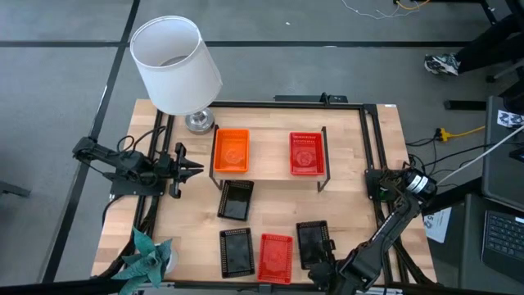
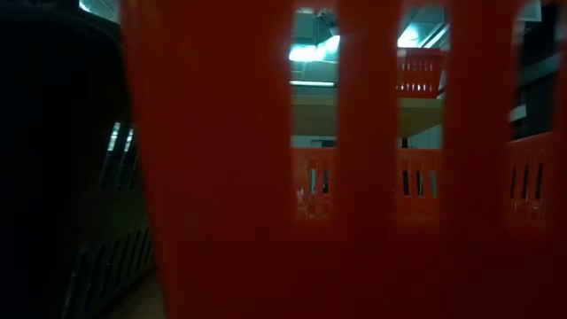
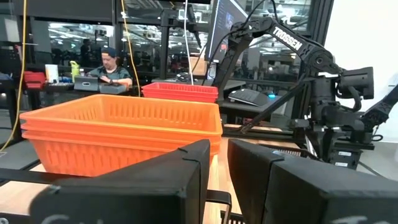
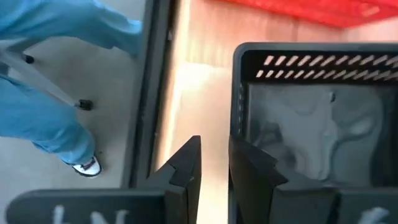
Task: Stack baskets on shelf by color
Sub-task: Put the bottom right black bin on the shelf
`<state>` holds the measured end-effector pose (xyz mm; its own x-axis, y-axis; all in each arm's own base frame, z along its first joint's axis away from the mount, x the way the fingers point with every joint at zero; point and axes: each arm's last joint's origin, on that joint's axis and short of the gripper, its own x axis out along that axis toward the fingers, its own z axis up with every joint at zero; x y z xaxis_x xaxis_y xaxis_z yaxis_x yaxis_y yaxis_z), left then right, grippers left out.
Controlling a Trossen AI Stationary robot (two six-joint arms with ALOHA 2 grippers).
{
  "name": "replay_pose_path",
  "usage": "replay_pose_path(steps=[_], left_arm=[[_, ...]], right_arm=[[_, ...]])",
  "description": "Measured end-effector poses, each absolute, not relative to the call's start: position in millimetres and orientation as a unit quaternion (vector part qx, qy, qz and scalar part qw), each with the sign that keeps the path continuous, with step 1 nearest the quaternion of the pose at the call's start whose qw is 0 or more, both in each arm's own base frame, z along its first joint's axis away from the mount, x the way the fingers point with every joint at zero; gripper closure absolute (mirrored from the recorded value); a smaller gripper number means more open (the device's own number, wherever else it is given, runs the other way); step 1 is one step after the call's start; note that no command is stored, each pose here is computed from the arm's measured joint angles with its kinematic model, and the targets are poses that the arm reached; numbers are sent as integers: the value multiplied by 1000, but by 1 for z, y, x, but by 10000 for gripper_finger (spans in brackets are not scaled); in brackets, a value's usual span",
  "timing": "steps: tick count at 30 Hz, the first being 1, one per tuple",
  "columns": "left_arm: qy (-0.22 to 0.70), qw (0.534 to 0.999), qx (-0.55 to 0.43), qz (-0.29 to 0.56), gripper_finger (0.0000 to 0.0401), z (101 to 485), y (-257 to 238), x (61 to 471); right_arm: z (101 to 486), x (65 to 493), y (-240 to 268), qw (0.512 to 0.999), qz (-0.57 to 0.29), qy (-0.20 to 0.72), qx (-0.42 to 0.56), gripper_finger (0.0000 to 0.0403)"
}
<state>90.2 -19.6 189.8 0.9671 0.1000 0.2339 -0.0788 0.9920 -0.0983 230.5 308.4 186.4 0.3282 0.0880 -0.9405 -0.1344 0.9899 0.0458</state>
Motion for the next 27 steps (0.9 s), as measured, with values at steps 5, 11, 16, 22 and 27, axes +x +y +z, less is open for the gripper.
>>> replay_pose_path(steps=[5,11,16,22,27], left_arm=[[-120,991,-44,45,351,190,-20,90],[-120,991,-44,45,351,190,-20,90],[-120,991,-44,45,351,190,-20,90],[-120,991,-44,45,351,190,-20,90],[-120,991,-44,45,351,190,-20,90]], right_arm=[[186,232,305,811,48,583,-11,317],[186,232,304,817,41,575,-14,317],[186,232,304,822,34,569,-14,317],[189,234,304,834,28,551,-17,317],[189,233,303,835,19,549,-26,317]])
